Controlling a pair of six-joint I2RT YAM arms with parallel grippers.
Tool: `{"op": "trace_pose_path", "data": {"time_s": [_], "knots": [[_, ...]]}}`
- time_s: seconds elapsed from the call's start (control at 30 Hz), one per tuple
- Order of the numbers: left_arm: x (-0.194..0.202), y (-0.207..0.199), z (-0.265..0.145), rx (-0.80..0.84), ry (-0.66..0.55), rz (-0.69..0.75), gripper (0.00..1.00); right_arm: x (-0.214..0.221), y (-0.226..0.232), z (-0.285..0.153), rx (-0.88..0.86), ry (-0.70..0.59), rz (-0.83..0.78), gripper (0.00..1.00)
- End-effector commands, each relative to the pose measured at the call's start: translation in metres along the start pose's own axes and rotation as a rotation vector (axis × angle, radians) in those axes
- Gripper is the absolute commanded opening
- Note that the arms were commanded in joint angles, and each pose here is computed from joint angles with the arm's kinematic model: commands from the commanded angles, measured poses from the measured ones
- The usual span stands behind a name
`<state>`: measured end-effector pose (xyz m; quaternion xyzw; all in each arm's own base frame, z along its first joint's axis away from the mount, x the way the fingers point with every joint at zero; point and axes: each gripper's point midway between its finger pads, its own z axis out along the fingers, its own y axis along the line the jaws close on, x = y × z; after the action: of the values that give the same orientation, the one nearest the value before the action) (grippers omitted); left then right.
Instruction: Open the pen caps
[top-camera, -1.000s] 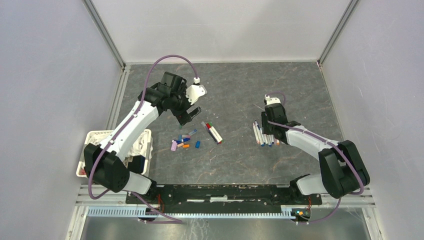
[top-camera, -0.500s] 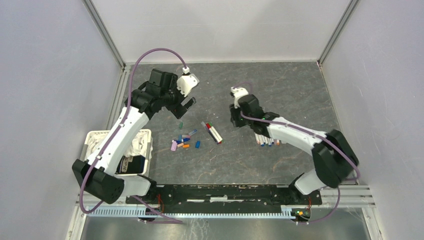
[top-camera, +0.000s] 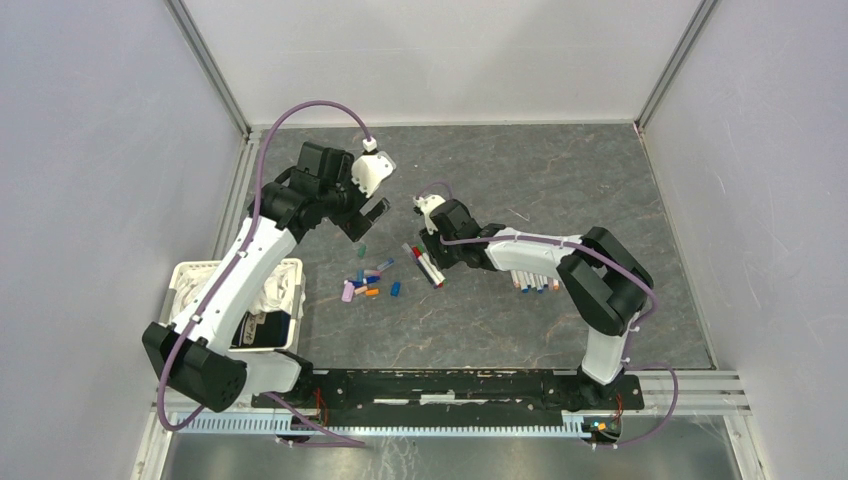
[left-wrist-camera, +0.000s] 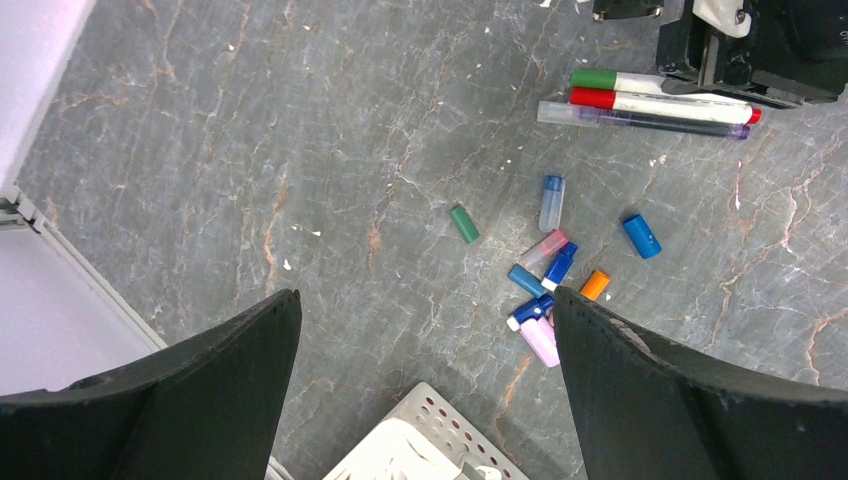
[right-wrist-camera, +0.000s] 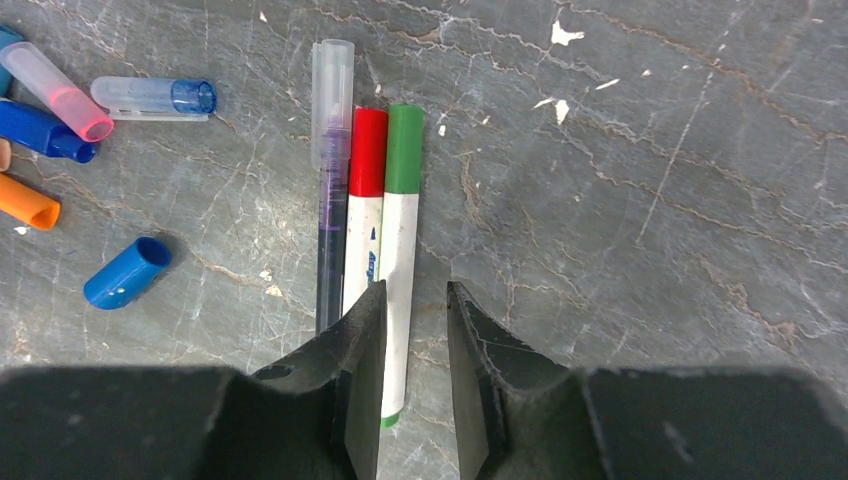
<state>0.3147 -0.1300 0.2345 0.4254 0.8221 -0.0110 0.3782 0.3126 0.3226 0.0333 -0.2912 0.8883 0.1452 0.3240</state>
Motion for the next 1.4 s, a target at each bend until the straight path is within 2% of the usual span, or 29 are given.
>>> {"op": "trace_pose_path", "data": {"time_s": [0.0,0.23,0.4,0.5,0.57,0.6,0.63,0.8,0.87,0.97,1.17,1.3,1.37], "knots": [[-0.002,-0.008,0.001,0.046,0.004,-0.067,1.0,-0.01,0.002,0.008,0.01,-0.026,-0.018,0.32],[0.0,-0.012,0.0,0.063,0.004,-0.067,1.0,0.005,-0.002,0.016,0.024,0.005,-0.019,0.32],[0.003,-0.013,0.001,0.067,0.014,-0.061,1.0,0.021,-0.018,0.016,0.098,0.03,-0.026,0.28],[0.005,-0.017,0.003,0.087,0.014,-0.046,1.0,0.035,-0.026,0.01,0.126,0.039,-0.019,0.23],[0.009,-0.036,0.003,0.193,0.003,0.006,1.0,0.04,-0.032,0.003,0.131,0.029,0.003,0.13],[0.014,-0.048,0.002,0.26,0.002,0.047,1.0,0.04,-0.033,-0.001,0.123,0.018,0.015,0.04],[0.019,-0.058,0.002,0.311,0.001,0.076,1.0,0.038,-0.038,-0.005,0.128,0.01,0.034,0.0],[0.033,-0.07,0.008,0.371,0.016,0.137,1.0,0.002,-0.038,-0.039,0.059,-0.081,0.088,0.0],[0.034,-0.081,0.006,0.436,0.0,0.167,1.0,-0.02,-0.022,-0.061,-0.039,-0.144,0.086,0.0],[0.03,-0.102,0.0,0.545,-0.088,0.226,1.0,-0.038,0.016,-0.087,-0.255,-0.196,0.067,0.0],[0.02,-0.13,-0.013,0.683,-0.25,0.319,1.0,-0.018,0.096,-0.135,-0.756,-0.097,0.015,0.0],[0.031,-0.145,-0.017,0.774,-0.244,0.383,0.99,-0.006,0.12,-0.154,-0.896,-0.064,-0.028,0.0],[0.039,-0.153,-0.02,0.83,-0.225,0.397,0.95,-0.006,0.128,-0.159,-0.934,-0.057,-0.038,0.0]]}}
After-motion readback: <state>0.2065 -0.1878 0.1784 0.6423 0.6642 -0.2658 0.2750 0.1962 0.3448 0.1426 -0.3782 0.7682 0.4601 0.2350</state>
